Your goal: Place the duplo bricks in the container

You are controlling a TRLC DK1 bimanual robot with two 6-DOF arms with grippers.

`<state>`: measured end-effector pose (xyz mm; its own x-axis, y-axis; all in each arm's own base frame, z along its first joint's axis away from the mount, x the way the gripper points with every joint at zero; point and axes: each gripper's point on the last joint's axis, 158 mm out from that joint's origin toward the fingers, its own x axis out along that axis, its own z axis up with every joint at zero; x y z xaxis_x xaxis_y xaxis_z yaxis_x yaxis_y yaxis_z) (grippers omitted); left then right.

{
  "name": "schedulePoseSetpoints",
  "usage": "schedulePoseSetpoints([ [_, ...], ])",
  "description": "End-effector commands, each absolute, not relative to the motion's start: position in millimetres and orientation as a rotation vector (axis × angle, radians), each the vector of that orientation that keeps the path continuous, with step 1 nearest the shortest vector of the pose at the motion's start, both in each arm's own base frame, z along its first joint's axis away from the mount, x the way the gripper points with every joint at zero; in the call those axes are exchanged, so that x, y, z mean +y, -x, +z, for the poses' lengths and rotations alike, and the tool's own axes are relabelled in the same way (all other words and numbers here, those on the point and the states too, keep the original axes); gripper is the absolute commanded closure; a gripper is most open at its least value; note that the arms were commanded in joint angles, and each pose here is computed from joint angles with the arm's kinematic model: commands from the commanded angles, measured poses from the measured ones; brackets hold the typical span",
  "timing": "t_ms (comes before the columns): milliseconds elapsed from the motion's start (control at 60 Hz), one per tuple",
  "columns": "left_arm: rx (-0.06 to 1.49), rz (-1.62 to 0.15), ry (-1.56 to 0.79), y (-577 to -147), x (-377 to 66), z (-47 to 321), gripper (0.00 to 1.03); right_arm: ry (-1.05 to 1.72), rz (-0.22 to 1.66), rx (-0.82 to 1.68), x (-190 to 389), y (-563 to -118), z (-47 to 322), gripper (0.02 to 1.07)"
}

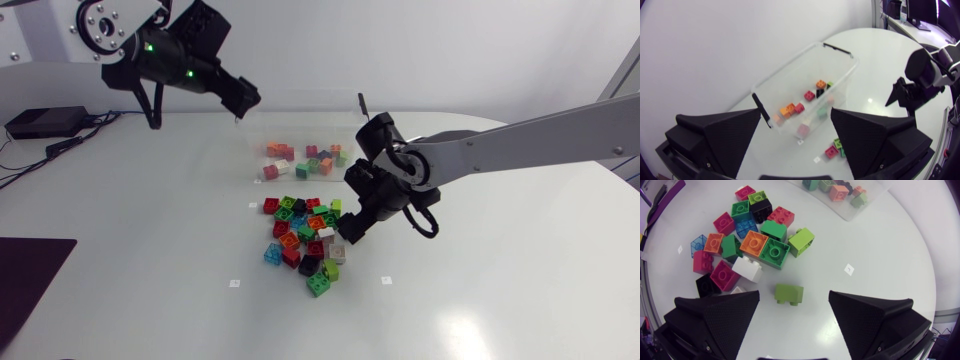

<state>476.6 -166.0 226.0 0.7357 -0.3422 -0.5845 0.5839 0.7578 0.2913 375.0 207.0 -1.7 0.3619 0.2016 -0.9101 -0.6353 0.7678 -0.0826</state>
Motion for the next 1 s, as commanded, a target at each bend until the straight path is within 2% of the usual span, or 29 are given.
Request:
schedulePoseSetpoints([
  [0,0.607,-0.577,-0.550,-453,-164,199,0.06,0.463,0.538,1.128,207,-374,-16,0.10],
  [217,0.766,-0.662,-0.615,-403,-162,150,0.07,0.471,0.537,1.150,214,-377,-22,0.24],
  [417,0.897,-0.733,-0.642,-364,-166,110,0.08,0.480,0.527,1.160,215,-380,-25,0.48],
  [650,1.040,-0.787,-0.655,-339,-171,75,0.10,0.489,0.525,1.173,214,-380,-30,0.75],
  [783,1.113,-0.814,-0.661,-327,-177,51,0.10,0.492,0.523,1.180,212,-378,-30,0.76],
  [983,1.214,-0.842,-0.664,-312,-189,18,0.10,0.475,0.506,1.142,201,-382,-4,0.76],
])
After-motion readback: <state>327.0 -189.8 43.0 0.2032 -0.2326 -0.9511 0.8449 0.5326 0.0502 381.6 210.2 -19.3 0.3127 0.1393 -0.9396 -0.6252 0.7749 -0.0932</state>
